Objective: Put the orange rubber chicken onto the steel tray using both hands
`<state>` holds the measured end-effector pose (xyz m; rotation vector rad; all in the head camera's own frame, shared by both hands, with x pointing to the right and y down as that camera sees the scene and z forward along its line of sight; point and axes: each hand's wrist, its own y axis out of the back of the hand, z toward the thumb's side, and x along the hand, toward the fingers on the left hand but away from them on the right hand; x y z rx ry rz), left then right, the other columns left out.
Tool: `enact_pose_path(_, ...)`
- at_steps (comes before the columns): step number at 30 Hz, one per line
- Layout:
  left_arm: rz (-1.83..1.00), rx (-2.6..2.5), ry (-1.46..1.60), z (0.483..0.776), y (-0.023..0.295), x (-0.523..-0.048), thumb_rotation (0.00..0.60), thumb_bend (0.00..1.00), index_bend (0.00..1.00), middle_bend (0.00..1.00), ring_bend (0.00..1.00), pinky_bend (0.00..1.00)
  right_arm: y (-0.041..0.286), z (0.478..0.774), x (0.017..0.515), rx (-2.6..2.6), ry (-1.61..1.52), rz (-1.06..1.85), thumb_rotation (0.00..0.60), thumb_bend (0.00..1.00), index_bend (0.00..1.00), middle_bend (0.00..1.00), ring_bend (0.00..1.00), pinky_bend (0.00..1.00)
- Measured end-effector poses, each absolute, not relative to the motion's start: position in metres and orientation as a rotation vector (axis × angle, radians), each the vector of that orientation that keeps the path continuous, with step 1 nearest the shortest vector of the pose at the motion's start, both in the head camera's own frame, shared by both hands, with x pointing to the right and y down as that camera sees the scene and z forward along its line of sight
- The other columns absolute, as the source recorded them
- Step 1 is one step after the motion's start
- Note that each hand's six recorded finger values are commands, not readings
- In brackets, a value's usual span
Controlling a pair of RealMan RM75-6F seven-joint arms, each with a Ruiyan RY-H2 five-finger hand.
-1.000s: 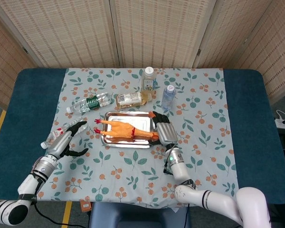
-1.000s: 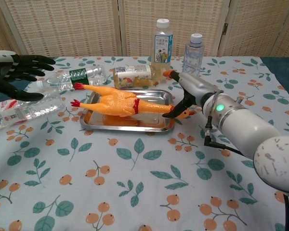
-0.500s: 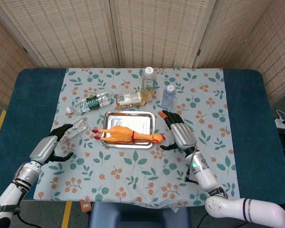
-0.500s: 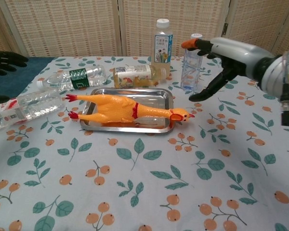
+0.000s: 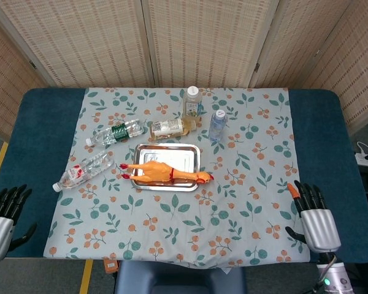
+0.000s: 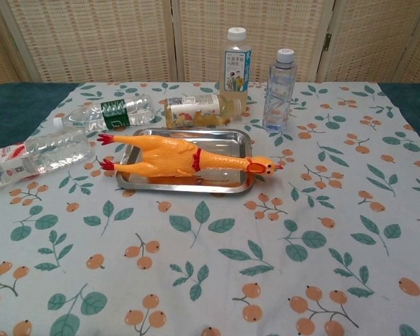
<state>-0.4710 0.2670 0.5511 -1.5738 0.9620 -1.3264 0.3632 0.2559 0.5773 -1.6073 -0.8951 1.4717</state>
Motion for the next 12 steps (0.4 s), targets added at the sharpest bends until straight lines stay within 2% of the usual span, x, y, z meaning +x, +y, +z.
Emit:
enact_pose_path(6, -1.407, -1.551, 0.935, 0.548, 0.286, -0.469, 0.6, 0.34, 0.0, 0.0, 0.0, 0.0, 0.259, 0.564, 0.37, -1.608, -0.887, 1.49, 0.6, 0.04, 0.0, 0.0, 0.0, 0.0)
enact_pose_path(12, -1.479, -1.584, 0.908, 0.554, 0.291, -0.471, 0.6, 0.34, 0.0, 0.0, 0.0, 0.0, 0.255, 0.555, 0.377, -1.606, -0.932, 1.476, 0.6, 0.04, 0.0, 0.0, 0.0, 0.0)
